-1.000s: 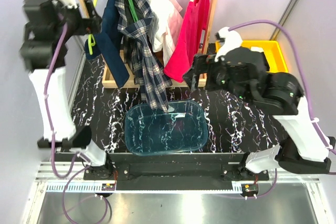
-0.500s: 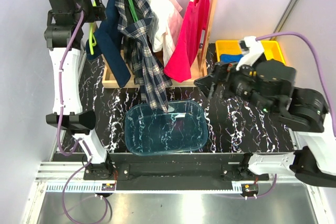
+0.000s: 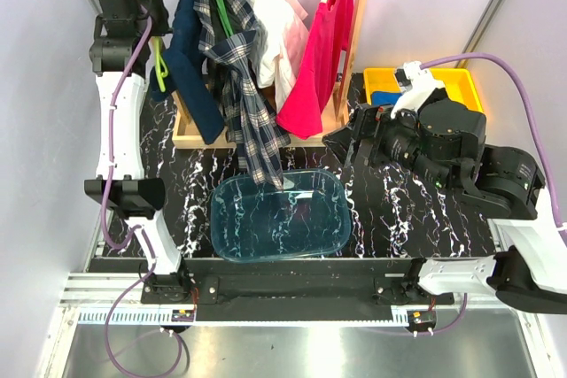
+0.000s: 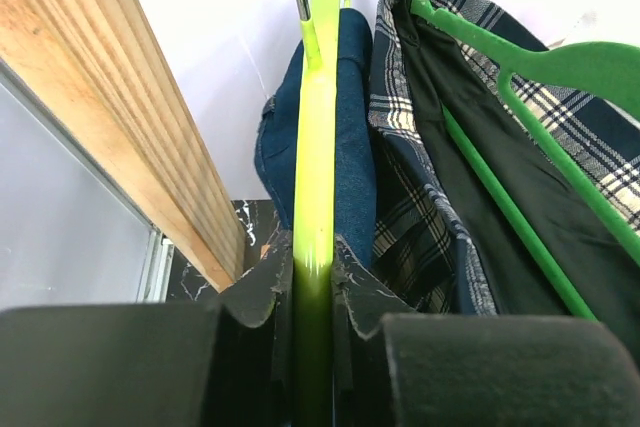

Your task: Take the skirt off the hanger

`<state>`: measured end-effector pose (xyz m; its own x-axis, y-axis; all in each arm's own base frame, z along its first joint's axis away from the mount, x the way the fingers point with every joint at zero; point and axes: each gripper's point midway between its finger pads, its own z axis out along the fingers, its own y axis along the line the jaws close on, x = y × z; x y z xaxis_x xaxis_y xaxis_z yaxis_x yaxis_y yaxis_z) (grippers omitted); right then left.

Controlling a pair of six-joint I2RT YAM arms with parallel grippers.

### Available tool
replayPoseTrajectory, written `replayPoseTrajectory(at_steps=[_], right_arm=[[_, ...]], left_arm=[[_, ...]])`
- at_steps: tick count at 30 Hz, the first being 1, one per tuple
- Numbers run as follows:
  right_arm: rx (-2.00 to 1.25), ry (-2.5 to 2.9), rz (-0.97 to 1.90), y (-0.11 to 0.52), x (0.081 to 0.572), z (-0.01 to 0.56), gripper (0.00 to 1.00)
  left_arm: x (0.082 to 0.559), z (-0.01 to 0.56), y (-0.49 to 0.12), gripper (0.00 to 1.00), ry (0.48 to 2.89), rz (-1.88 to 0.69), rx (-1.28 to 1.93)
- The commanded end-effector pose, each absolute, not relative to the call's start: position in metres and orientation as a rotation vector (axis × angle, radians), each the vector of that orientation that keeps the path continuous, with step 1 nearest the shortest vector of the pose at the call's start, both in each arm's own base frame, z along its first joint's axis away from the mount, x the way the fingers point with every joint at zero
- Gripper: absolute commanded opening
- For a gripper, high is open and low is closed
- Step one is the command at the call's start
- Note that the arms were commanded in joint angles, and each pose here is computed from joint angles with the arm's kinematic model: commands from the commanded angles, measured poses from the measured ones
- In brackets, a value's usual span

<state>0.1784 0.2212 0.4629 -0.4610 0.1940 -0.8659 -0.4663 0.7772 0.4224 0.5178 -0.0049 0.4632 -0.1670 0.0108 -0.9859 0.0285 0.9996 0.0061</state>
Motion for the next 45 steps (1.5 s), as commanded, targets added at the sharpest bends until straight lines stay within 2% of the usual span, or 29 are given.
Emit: replayPoseTrajectory(at_steps=[1, 6, 14, 21, 24, 25, 27, 28, 31, 35, 41, 45], right_arm=[[-0.178, 1.877, 0.769, 0.22, 0.183, 0.468, 1.0], [-0.189, 1.871, 0.756, 0.218, 0.183, 0.467, 1.0], [-0.211, 1.879, 0.779, 0.218, 0.177, 0.458, 1.0], [-0.211, 1.884, 0.793, 0.213, 0.172, 0.452, 1.0], [-0.204, 1.878, 0.793, 0.211, 0.172, 0.453, 1.0], [-0.203, 1.873, 0.791, 0.21, 0.172, 0.455, 1.0], [-0.201, 1.869, 0.787, 0.21, 0.173, 0.457, 1.0], [-0.205, 1.862, 0.787, 0.21, 0.173, 0.459, 1.0], [-0.213, 1.862, 0.784, 0.215, 0.176, 0.459, 1.0], [-0.231, 1.86, 0.801, 0.227, 0.179, 0.459, 1.0], [-0.258, 1.849, 0.837, 0.245, 0.183, 0.457, 1.0], [-0.289, 1.847, 0.86, 0.261, 0.186, 0.451, 1.0]], left_arm=[[0.499, 0.508, -0.003, 0.0, 1.614, -0.012, 0.03], [0.478, 0.536, -0.003, 0.0, 1.545, -0.021, 0.027], [0.438, 0.624, -0.003, 0.0, 1.281, -0.001, 0.039], [0.407, 0.66, -0.006, 0.0, 1.155, -0.008, 0.049], [0.394, 0.649, -0.025, 0.0, 1.197, -0.065, 0.105], [0.373, 0.657, -0.026, 0.0, 1.177, -0.073, 0.112], [0.37, 0.628, -0.03, 0.0, 1.258, -0.081, 0.149], [0.346, 0.63, -0.03, 0.0, 1.249, -0.078, 0.157], [0.313, 0.594, -0.033, 0.0, 1.33, -0.055, 0.225], [0.268, 0.579, -0.027, 0.0, 1.35, 0.013, 0.262], [0.202, 0.584, -0.025, 0.0, 1.316, 0.126, 0.403], [0.175, 0.596, -0.047, 0.0, 1.295, 0.015, 0.476]])
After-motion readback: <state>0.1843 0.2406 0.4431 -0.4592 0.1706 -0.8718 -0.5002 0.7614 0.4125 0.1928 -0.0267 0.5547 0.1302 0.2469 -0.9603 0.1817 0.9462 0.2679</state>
